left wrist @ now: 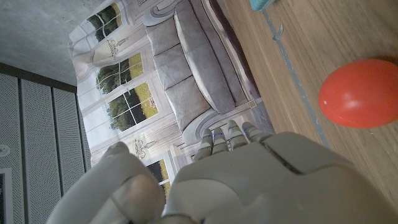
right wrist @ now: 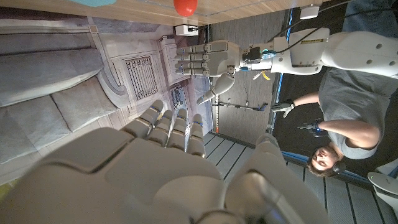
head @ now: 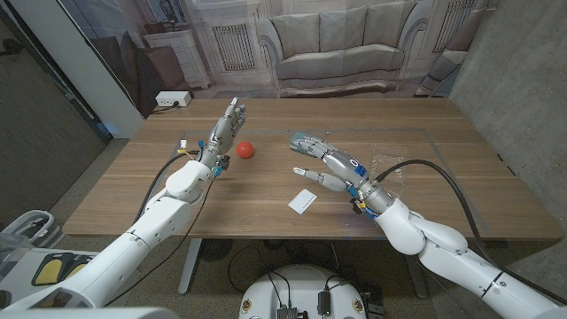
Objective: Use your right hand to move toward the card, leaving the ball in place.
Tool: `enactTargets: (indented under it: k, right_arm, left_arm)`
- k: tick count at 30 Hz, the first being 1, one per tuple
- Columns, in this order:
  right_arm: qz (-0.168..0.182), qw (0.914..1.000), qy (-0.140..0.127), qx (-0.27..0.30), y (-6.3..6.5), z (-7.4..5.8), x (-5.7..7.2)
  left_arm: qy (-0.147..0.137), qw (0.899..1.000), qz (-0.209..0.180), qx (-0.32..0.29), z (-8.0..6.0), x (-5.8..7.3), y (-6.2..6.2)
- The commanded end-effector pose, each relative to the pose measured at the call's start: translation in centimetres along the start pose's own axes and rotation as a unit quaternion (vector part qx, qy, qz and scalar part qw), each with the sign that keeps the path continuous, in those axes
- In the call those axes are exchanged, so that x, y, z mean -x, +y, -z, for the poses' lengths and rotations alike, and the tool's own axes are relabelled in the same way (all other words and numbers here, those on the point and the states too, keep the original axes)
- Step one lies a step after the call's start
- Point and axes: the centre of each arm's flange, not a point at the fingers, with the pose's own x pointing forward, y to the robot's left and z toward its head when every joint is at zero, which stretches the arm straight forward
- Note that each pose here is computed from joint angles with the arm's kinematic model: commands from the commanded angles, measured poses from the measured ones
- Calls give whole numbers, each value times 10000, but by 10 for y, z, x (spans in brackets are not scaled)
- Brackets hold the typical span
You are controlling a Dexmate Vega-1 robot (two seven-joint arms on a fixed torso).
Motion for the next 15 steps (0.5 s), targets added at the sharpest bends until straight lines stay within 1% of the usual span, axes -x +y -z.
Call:
enactTargets:
  k: [1, 5, 15]
  right_arm:
    - [-142, 9983, -20, 561, 1, 0, -1]
    - [-306, 9979, 36, 570, 4, 2, -2]
    - [-454, 9960, 27, 765, 11, -2, -6]
  left_arm:
    - [-12, 10000, 2, 14, 2, -3, -2]
    - [2, 10000, 7, 28, 3, -6, -2]
    - [-6, 10000, 4, 7, 0, -7, -1]
